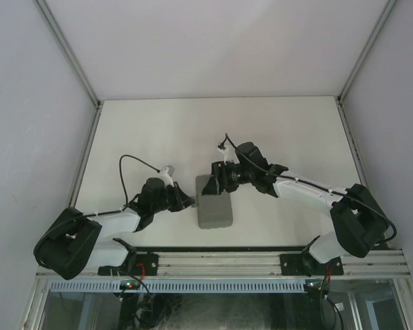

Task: Sort the tools into containers
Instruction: Close the storage box at the center of the board.

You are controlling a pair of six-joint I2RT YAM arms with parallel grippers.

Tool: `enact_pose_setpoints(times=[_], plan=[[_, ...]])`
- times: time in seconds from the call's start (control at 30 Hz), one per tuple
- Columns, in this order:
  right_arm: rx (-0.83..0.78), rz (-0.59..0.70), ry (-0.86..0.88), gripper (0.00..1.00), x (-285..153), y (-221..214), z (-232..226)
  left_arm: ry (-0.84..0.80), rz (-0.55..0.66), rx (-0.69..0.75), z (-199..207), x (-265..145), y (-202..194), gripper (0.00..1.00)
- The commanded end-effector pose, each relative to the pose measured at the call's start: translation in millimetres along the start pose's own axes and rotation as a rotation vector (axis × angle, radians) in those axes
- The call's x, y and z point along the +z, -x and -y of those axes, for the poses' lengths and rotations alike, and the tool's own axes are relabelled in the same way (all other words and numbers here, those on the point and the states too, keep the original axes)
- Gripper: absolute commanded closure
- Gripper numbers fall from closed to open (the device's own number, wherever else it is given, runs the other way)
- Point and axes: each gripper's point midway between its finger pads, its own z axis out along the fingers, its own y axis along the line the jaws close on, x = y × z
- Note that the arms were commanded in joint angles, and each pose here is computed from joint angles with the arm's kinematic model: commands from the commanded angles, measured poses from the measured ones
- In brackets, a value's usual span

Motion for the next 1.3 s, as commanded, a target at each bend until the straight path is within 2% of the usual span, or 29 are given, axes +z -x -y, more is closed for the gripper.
enact_pose_setpoints(times=[0.0, 0.13, 0.33, 0.47, 0.6, 0.73, 0.93, 1.27], plan=[[-0.076, 0.088, -0.215, 0.40, -12.9, 19.2, 18.3, 0.122, -0.140, 0.026, -34.2, -12.9, -41.4, 1.00], [-0.094, 0.075, -0.388, 0.41, -17.5, 11.0, 42.3, 0.118, -0.135, 0.053, -31.5, -14.0, -37.2, 1.00], [-0.139, 0.047, -0.438, 0.42, -7.7, 5.5, 40.2, 0.091, -0.126, 0.054, -20.3, -14.9, -29.2, 0.96], [-0.131, 0.059, -0.567, 0.43, -11.4, 4.7, 56.0, 0.070, -0.110, 0.053, -11.0, -19.0, -22.7, 0.90], [-0.086, 0.106, -0.693, 0.37, -24.8, 2.6, 75.5, 0.054, -0.077, 0.058, -1.0, -26.5, -12.5, 0.79], [-0.049, 0.138, -0.633, 0.32, -22.6, -2.3, 72.0, 0.046, -0.050, 0.065, 6.9, -33.3, -3.6, 0.66], [0.031, 0.136, -0.440, 0.27, -5.9, -14.0, 61.4, 0.030, -0.017, 0.037, 15.0, -40.7, 2.9, 0.53], [0.137, 0.117, -0.450, 0.27, 0.6, -33.2, 90.0, -0.054, 0.007, -0.028, 29.5, -43.2, 2.2, 0.37]])
